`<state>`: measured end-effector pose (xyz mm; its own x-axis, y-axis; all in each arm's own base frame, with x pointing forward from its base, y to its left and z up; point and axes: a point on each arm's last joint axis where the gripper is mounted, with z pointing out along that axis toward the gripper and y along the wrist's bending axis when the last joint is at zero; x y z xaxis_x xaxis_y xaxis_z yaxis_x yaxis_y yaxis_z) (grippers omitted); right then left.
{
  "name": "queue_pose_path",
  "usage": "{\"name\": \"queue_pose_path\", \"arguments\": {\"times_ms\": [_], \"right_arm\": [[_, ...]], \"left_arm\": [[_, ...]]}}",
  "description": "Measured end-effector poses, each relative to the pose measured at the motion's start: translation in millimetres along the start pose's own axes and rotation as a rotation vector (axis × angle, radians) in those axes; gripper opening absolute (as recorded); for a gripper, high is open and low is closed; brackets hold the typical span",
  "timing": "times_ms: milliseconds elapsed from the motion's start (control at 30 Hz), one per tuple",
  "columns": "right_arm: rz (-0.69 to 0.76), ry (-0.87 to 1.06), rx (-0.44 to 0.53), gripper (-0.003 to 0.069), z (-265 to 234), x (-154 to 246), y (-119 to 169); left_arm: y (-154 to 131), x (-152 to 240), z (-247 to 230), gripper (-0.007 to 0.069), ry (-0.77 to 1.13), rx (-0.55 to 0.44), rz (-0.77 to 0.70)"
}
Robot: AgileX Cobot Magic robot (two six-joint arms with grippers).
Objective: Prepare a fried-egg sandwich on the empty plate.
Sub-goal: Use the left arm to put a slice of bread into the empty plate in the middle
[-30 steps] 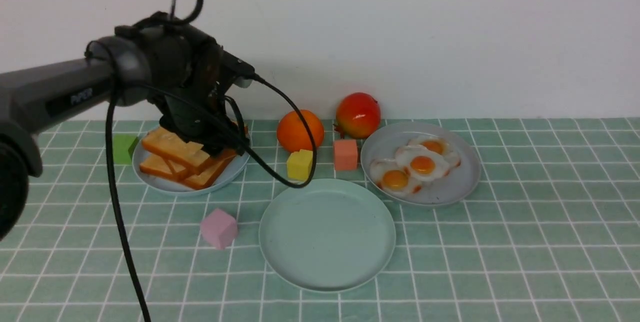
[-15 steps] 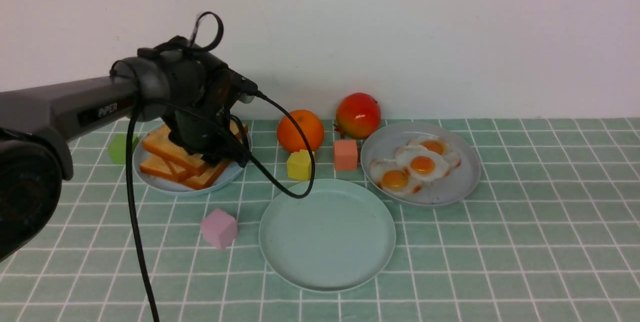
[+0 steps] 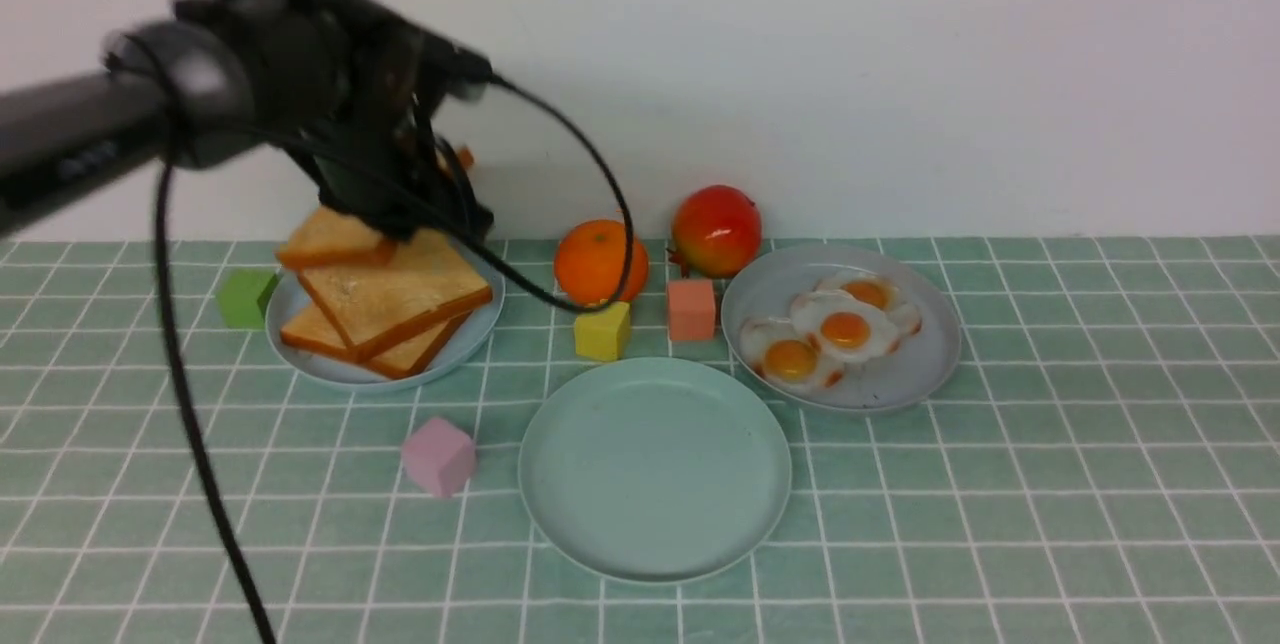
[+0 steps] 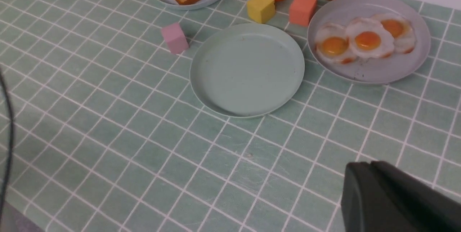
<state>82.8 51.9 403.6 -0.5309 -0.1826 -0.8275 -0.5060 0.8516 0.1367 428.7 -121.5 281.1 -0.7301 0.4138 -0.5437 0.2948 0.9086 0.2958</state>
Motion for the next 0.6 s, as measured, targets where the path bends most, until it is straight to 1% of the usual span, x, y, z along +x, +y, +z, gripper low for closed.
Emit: {"name": "queue_pose_path", "arguments": {"times_ms": [67, 100, 133, 233, 267, 300, 333, 367, 433, 533, 600], "right_arm": [[-0.007, 0.002, 0.012, 0.0032, 0.0, 0.2, -1.1], [-0.011, 0.003, 0.019, 0.0032, 0.0, 0.2, -1.7], [-0.015, 0.003, 0.025, 0.0032, -0.2, 0.4, -2.2], [-0.02, 0.002, 0.033, 0.0034, -0.9, 0.7, -2.8], [-0.021, 0.002, 0.035, 0.0036, -0.9, 0.7, -3.0], [-0.022, 0.003, 0.037, 0.0036, -0.9, 0.7, -3.2], [-0.022, 0.003, 0.037, 0.0037, -0.9, 0.7, -3.2], [-0.024, 0.003, 0.039, 0.004, -0.9, 0.7, -3.4], [-0.027, 0.004, 0.044, 0.0042, -0.9, 0.8, -3.8], [-0.03, 0.005, 0.05, 0.0044, -1.0, 0.8, -4.4], [-0.031, 0.005, 0.05, 0.0045, -1.0, 0.8, -4.4]], "left_arm": [[-7.9, -3.5, -25.6, 0.0125, -0.027, 0.02, 0.004], [-18.6, -4.1, -46.7, 0.0125, -0.057, 0.046, 0.02], [-28.5, -1.4, -54.2, 0.0125, -0.061, 0.066, 0.041], [-69.5, 10.5, -72.5, 0.0125, -0.075, 0.144, 0.13], [-91.1, 17.5, -76.7, 0.0125, -0.075, 0.181, 0.177], [-110.5, 27.8, -74.8, 0.0125, -0.059, 0.21, 0.226], [-114.1, 29.9, -74.8, 0.0125, -0.054, 0.214, 0.235], [-142.9, 45.0, -72.2, 0.0125, -0.045, 0.257, 0.308], [-172.7, 61.5, -67.6, 0.0125, -0.053, 0.295, 0.393], [-198.2, 73.5, -60.8, 0.0125, -0.073, 0.296, 0.496], [-204.2, 76.6, -55.0, 0.0125, -0.072, 0.274, 0.527]]}}
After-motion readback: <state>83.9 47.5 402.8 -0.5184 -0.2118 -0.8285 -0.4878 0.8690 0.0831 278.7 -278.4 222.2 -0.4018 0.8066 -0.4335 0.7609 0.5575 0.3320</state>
